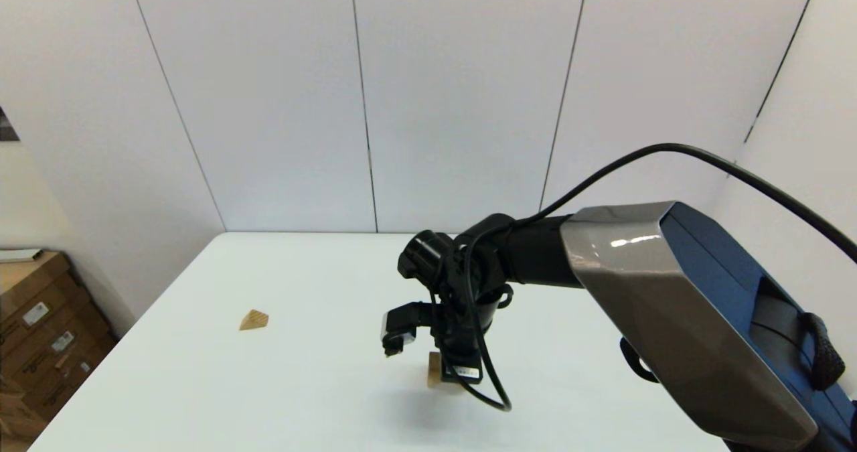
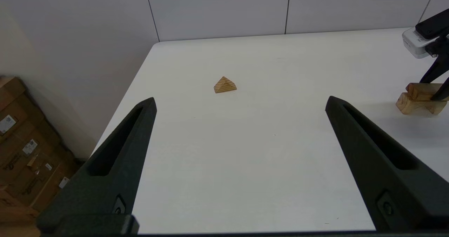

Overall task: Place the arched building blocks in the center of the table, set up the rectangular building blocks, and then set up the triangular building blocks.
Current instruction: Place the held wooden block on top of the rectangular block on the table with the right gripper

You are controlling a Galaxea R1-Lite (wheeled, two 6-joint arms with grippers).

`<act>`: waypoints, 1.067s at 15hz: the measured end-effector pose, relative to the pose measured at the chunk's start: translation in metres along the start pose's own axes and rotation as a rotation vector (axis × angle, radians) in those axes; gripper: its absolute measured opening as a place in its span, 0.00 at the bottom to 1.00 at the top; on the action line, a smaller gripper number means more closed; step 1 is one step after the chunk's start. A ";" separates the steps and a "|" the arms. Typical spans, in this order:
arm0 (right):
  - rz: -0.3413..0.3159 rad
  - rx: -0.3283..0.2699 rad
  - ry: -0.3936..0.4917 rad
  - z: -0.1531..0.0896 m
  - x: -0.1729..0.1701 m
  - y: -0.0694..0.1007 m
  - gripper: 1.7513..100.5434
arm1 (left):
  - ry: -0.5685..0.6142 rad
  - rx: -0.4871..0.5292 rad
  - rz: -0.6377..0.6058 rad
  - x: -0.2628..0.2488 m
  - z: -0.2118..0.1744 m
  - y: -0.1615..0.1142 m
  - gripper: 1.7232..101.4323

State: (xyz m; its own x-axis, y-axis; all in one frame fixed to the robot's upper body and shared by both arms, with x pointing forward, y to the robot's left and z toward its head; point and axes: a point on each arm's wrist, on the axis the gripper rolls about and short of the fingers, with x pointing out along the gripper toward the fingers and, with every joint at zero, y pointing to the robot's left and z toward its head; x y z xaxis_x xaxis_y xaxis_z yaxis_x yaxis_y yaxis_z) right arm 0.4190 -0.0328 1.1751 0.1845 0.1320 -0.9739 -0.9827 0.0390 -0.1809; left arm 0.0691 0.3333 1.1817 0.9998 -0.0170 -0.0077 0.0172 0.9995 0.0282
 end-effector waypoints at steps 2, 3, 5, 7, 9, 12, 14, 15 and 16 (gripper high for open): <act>0.000 0.000 0.000 0.000 0.000 0.000 0.23 | 0.000 0.000 0.000 0.000 0.000 0.000 0.96; 0.000 0.000 0.000 0.000 0.000 0.000 0.23 | 0.000 0.000 0.000 0.000 0.000 0.000 0.96; -0.001 0.000 -0.001 0.000 0.000 0.000 0.23 | 0.000 0.000 0.000 0.000 0.000 0.000 0.96; -0.002 0.000 -0.002 0.000 -0.002 0.000 0.23 | 0.000 0.000 0.000 0.000 0.000 0.000 0.96; 0.004 0.000 0.004 -0.001 -0.002 0.001 0.23 | 0.000 0.000 0.000 0.000 0.000 0.000 0.96; 0.003 0.000 0.004 -0.001 -0.003 0.001 0.23 | 0.000 0.000 0.001 0.000 0.000 0.000 0.96; 0.003 0.000 0.002 -0.001 -0.004 0.001 0.23 | 0.000 0.001 0.000 0.000 0.000 0.000 0.96; 0.003 0.000 0.002 -0.001 -0.004 0.001 0.23 | 0.000 0.001 0.000 0.000 0.000 0.000 0.96; 0.003 0.000 0.002 -0.001 -0.004 0.001 0.23 | 0.000 0.000 0.000 0.000 0.000 0.000 0.96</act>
State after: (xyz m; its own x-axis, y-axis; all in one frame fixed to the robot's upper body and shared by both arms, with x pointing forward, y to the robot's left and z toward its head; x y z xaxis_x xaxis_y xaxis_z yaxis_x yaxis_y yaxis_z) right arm 0.4177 -0.0340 1.1785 0.1819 0.1301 -0.9747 -0.9832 0.0385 -0.1784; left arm 0.0691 0.3333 1.1817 0.9998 -0.0170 -0.0077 0.0172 0.9994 0.0286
